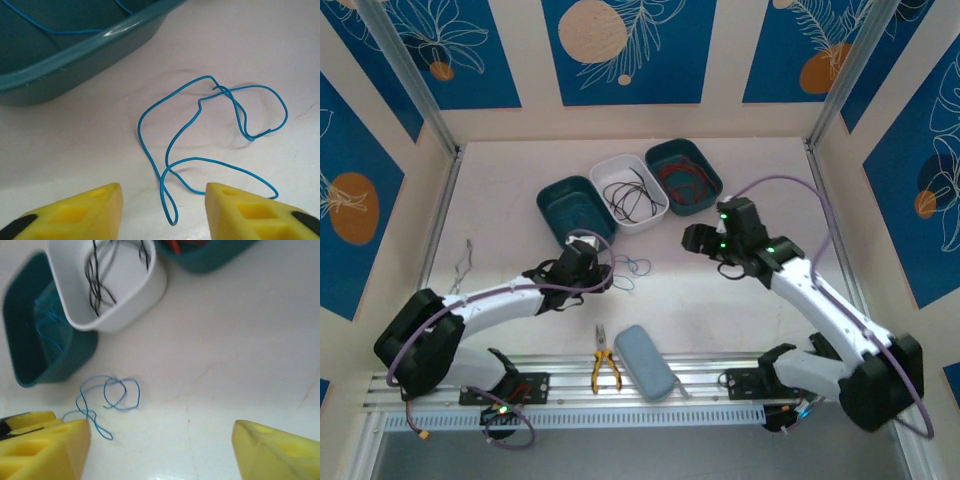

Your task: Untangle the cables

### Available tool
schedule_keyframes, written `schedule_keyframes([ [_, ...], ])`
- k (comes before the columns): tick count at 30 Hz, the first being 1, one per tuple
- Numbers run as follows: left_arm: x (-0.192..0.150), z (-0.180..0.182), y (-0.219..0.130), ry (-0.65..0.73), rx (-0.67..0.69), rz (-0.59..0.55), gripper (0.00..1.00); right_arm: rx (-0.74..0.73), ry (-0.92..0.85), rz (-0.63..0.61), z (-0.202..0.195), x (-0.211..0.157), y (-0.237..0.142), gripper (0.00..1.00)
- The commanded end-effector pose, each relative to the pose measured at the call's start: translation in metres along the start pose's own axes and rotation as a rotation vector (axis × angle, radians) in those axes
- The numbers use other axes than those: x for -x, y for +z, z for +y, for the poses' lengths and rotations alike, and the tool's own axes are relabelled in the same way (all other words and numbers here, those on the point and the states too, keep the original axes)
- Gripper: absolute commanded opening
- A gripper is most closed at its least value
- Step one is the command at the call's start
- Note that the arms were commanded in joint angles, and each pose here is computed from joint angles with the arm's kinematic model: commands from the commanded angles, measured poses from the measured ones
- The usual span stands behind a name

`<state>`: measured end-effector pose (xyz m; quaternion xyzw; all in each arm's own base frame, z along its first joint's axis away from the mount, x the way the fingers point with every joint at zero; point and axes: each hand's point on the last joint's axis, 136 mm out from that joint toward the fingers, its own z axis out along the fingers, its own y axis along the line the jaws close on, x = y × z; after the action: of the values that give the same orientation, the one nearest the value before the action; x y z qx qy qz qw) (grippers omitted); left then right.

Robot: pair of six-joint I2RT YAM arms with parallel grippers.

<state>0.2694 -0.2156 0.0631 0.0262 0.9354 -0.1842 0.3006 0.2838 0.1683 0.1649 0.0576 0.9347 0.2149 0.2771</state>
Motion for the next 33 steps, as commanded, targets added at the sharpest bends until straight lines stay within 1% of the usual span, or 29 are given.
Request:
schedule_keyframes([
  [1,0.0,-0.003,0.005,-0.028,-0.026,-0.005,0.42,0.004,-0.06,0.07,0.029,-0.006,0.018,0.63],
  [5,-0.005,0.001,0.008,-0.03,-0.012,0.002,0.39,-0.038,-0.129,0.199,0.056,-0.027,0.056,0.45],
  [8,-0.008,0.004,0.011,-0.036,-0.006,0.002,0.37,-0.056,-0.16,0.253,0.072,-0.04,0.078,0.36],
  [12,-0.01,0.006,0.014,-0.039,0.001,0.002,0.37,-0.065,-0.145,0.301,0.08,-0.047,0.096,0.35],
  [19,-0.013,0.009,0.017,-0.043,0.006,-0.001,0.36,-0.061,-0.113,0.395,0.079,-0.066,0.116,0.32],
  [23,-0.015,0.009,0.019,-0.047,0.003,0.004,0.35,-0.038,-0.108,0.423,0.083,-0.072,0.127,0.28],
  [33,-0.017,0.012,0.02,-0.043,0.014,0.011,0.32,-0.019,-0.117,0.451,0.091,-0.078,0.143,0.26],
])
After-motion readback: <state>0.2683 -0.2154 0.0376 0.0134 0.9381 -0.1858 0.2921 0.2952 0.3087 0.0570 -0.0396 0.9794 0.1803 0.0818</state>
